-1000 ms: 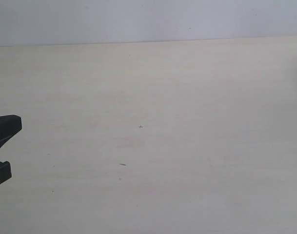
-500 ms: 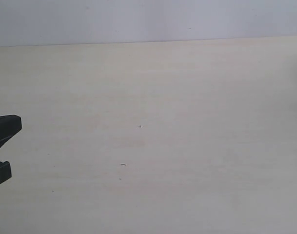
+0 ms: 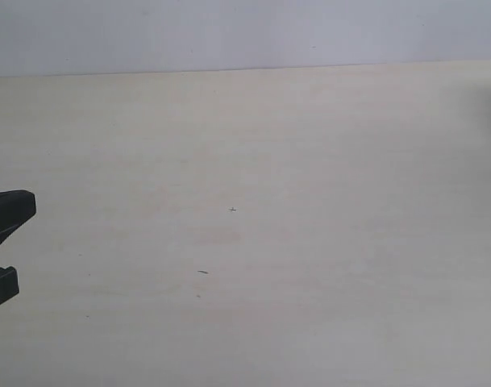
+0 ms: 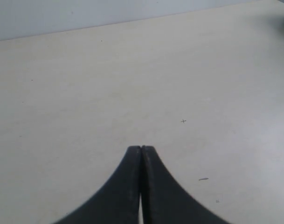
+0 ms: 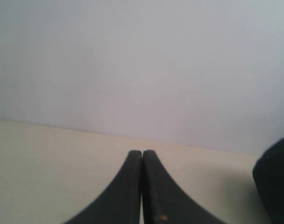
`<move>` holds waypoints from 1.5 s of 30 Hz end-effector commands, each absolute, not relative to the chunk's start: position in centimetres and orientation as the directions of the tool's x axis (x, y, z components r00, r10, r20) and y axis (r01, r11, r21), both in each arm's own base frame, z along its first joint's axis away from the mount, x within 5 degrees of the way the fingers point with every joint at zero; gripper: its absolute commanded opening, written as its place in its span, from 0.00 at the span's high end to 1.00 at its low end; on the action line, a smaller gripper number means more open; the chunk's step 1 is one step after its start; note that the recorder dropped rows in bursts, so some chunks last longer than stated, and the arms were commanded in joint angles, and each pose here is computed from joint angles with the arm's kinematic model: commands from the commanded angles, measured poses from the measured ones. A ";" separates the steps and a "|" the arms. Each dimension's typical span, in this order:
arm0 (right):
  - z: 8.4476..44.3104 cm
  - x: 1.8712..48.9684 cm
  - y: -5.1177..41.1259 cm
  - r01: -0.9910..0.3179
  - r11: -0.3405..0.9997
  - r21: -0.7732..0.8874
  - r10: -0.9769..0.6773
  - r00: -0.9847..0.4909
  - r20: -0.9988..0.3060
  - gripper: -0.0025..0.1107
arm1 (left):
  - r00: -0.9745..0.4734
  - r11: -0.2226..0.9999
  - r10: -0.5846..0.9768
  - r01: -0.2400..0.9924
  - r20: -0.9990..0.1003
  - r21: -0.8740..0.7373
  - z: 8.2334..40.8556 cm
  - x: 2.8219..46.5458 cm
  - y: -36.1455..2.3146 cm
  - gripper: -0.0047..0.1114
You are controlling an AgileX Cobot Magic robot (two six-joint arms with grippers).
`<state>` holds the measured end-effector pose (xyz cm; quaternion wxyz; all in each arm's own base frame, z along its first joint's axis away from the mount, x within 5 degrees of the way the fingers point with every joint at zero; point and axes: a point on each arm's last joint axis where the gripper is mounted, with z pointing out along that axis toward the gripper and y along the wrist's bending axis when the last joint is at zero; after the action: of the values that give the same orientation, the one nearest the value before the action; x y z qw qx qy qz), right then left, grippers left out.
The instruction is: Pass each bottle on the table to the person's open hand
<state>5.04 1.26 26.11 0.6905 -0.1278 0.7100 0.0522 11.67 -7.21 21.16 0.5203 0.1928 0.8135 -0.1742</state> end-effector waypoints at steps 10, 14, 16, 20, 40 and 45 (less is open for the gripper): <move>19.2 5.5 0.8 -0.176 0.974 -0.145 -0.168 -0.121 -0.978 0.98 | -0.380 0.868 0.116 0.488 -0.918 -0.093 21.2 11.7 -7.1 0.96; 19.1 5.5 0.8 -0.177 0.973 -0.148 -0.173 -0.133 -0.976 0.98 | -0.380 0.867 0.117 0.489 -0.918 -0.092 21.2 11.7 -7.1 0.96; 19.0 5.5 0.8 -0.179 0.975 -0.127 -0.154 -0.142 -0.978 0.98 | -0.380 0.867 0.117 0.489 -0.918 -0.092 21.2 11.7 -7.1 0.96; 19.0 5.4 0.9 -0.181 0.977 -0.112 -0.139 -0.145 -0.980 0.98 | -0.380 0.867 0.117 0.489 -0.918 -0.092 21.2 11.7 -7.1 0.96; 19.0 5.4 0.9 -0.181 0.977 -0.110 -0.137 -0.145 -0.980 0.98 | -0.380 0.867 0.117 0.489 -0.918 -0.092 21.2 11.7 -7.1 0.96; 19.0 5.4 0.9 -0.180 0.978 -0.107 -0.135 -0.146 -0.980 0.98 | -0.359 0.901 0.073 0.423 -0.930 -0.093 21.8 11.7 -6.0 0.96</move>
<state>5.47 0.91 19.13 0.6444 -0.1060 0.7570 0.0201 11.81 -6.73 21.36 0.5291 0.1774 0.8129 -0.1667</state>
